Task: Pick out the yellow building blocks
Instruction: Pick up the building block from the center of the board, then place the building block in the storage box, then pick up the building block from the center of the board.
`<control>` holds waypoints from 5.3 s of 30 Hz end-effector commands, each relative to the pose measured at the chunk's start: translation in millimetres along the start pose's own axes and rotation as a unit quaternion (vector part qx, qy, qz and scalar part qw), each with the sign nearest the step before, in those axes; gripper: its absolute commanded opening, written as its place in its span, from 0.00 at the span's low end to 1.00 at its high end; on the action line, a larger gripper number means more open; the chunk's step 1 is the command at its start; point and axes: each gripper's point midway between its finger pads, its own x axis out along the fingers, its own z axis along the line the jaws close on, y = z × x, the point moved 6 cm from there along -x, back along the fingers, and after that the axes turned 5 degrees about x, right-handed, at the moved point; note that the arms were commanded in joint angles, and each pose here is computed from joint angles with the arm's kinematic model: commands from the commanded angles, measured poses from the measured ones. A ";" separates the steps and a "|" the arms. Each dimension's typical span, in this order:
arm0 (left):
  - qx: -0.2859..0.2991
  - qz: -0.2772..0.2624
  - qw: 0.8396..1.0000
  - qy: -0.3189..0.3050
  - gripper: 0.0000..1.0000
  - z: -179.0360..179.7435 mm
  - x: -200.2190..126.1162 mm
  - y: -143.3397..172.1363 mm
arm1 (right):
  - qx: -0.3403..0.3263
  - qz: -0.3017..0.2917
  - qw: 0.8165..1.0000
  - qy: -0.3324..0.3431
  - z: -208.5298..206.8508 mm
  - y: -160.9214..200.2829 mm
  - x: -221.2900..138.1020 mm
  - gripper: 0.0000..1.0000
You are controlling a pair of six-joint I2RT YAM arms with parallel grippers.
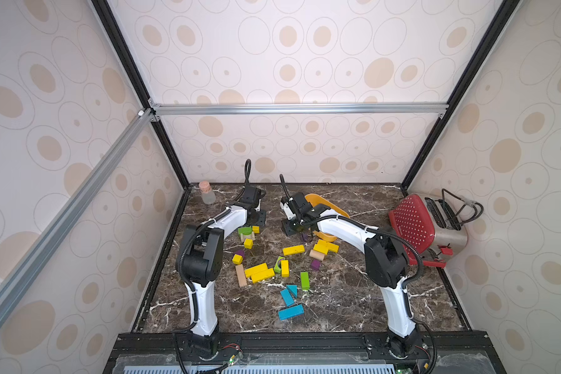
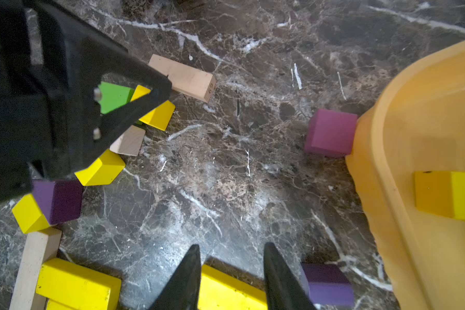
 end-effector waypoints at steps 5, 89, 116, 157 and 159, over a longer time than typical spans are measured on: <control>0.006 0.027 1.000 -0.005 0.50 4.2 4.4 1.5 | -0.010 -0.028 1.000 -0.005 3.9 -16.4 -4.6 0.39; 0.093 -0.110 0.988 0.065 0.30 -111.7 -18.2 -135.7 | 0.103 -0.095 0.990 0.022 -122.0 4.1 -98.5 0.34; 0.155 -0.165 0.954 0.195 0.30 -223.5 26.1 -130.6 | 0.114 -0.098 0.988 0.039 -132.3 16.2 -109.2 0.34; 0.131 -0.195 0.968 0.085 0.68 -145.6 -121.8 -90.2 | 0.085 -0.096 0.990 -0.060 -23.4 17.7 -137.3 0.39; 0.125 -0.186 0.972 0.075 0.68 -135.9 -129.7 -79.0 | 0.082 -0.091 0.990 -0.066 -14.3 19.3 -132.5 0.40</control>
